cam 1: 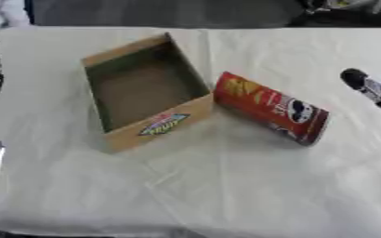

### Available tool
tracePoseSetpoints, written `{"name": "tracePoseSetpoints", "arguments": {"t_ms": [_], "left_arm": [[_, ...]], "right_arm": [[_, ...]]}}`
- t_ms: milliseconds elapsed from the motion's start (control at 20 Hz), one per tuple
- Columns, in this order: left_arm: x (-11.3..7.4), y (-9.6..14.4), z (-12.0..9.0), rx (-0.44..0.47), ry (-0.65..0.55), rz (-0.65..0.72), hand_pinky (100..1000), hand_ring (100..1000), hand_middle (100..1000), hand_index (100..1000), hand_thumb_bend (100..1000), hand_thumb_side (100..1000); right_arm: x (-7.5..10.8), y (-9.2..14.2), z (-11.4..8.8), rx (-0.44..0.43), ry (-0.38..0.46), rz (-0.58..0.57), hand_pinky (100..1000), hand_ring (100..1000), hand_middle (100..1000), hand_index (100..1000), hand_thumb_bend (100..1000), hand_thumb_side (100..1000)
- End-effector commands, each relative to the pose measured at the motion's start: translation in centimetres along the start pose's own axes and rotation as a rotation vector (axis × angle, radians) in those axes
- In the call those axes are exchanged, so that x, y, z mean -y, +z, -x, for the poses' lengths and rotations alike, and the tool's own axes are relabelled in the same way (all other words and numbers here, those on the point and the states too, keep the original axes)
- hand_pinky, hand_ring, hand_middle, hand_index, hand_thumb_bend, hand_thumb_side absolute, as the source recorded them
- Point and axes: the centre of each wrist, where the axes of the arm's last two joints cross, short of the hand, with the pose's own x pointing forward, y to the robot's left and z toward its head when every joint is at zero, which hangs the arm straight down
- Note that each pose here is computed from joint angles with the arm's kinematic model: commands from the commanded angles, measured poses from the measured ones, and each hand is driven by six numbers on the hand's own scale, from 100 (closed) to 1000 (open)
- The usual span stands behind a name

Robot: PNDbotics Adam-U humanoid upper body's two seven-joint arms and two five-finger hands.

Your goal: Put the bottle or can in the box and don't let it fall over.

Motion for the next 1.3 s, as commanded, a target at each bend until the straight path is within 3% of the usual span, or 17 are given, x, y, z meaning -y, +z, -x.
{"name": "tracePoseSetpoints", "arguments": {"t_ms": [50,400,750,1300], "left_arm": [[-0.8,-1.0,-0.5,0.044,-0.012,-0.017,719,906,756,769,454,686],[-0.7,-0.9,-0.6,0.045,-0.005,-0.014,720,906,756,769,456,685],[-0.6,-0.9,-0.6,0.045,-0.003,-0.012,721,906,756,769,457,685],[-0.6,-0.9,-0.7,0.045,0.000,-0.011,721,906,755,769,457,684]], "right_arm": [[0.7,-0.3,-0.4,0.061,0.032,0.016,894,937,838,900,737,467],[-1.2,0.3,1.0,0.152,0.013,0.210,879,921,828,894,730,473],[-2.6,0.6,1.9,0.183,0.013,0.210,870,906,822,894,788,508],[-4.4,0.9,3.0,0.192,-0.022,0.198,866,896,818,891,809,546]]}}
